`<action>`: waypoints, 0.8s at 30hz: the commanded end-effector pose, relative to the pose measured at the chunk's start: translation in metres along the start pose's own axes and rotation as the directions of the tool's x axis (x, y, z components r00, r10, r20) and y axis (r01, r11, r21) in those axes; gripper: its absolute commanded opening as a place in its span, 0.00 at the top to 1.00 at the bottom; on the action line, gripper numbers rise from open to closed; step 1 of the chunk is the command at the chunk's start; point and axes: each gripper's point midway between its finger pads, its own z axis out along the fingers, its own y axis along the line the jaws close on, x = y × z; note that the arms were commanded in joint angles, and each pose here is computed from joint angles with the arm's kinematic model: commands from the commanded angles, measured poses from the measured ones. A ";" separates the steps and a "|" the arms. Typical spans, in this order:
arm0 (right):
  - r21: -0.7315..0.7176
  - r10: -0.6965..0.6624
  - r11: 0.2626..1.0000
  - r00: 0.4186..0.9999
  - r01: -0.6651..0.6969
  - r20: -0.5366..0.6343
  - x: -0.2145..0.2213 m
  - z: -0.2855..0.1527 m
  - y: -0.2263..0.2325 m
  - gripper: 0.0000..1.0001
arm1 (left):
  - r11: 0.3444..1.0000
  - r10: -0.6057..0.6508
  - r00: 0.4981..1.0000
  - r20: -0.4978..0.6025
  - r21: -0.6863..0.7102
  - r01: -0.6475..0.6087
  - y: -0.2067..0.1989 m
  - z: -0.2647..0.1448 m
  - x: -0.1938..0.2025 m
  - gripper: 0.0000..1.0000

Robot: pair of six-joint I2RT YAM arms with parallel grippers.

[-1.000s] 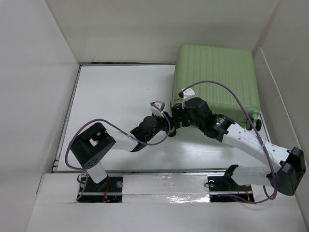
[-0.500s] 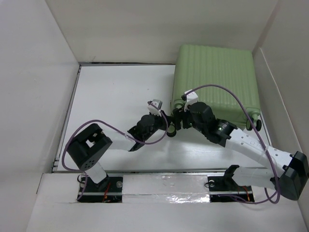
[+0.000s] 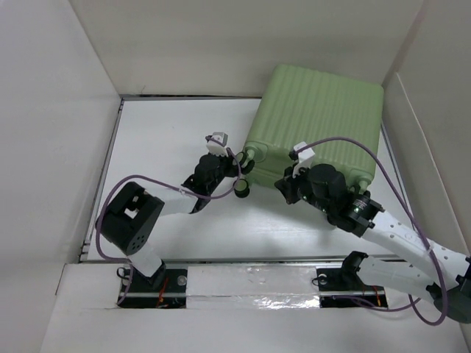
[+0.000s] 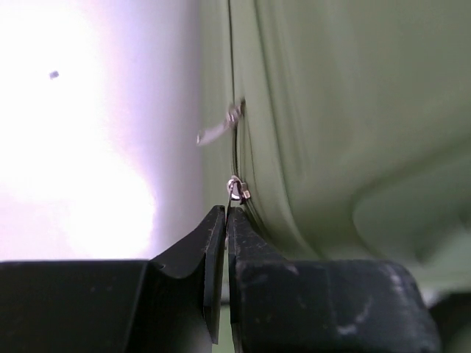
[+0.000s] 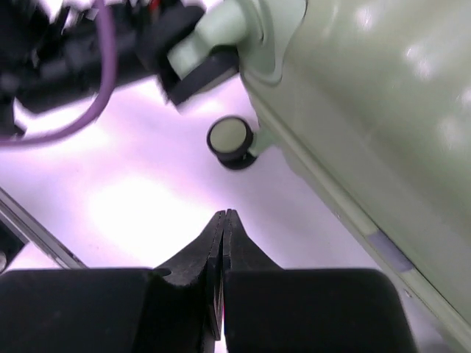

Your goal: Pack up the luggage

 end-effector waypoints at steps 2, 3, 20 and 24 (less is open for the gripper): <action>-0.027 -0.013 1.000 1.000 0.013 0.012 -0.008 0.001 0.007 1.00 | 0.999 0.039 0.991 0.132 -0.038 -0.034 0.015 0.022 -0.045 1.00; -0.027 -0.006 1.000 1.000 0.006 0.016 -0.009 0.002 0.008 0.90 | 0.999 0.029 0.991 0.130 -0.020 -0.026 0.012 0.021 -0.044 1.00; -0.208 0.284 0.947 0.940 -0.244 0.191 -0.061 0.093 0.053 0.00 | 0.997 0.017 0.994 0.107 0.069 -0.025 -0.005 0.011 -0.026 1.00; -0.162 0.317 0.944 0.924 -0.287 0.215 -0.059 0.106 0.041 0.00 | 0.997 0.011 0.994 0.110 0.076 -0.020 -0.003 0.010 -0.027 1.00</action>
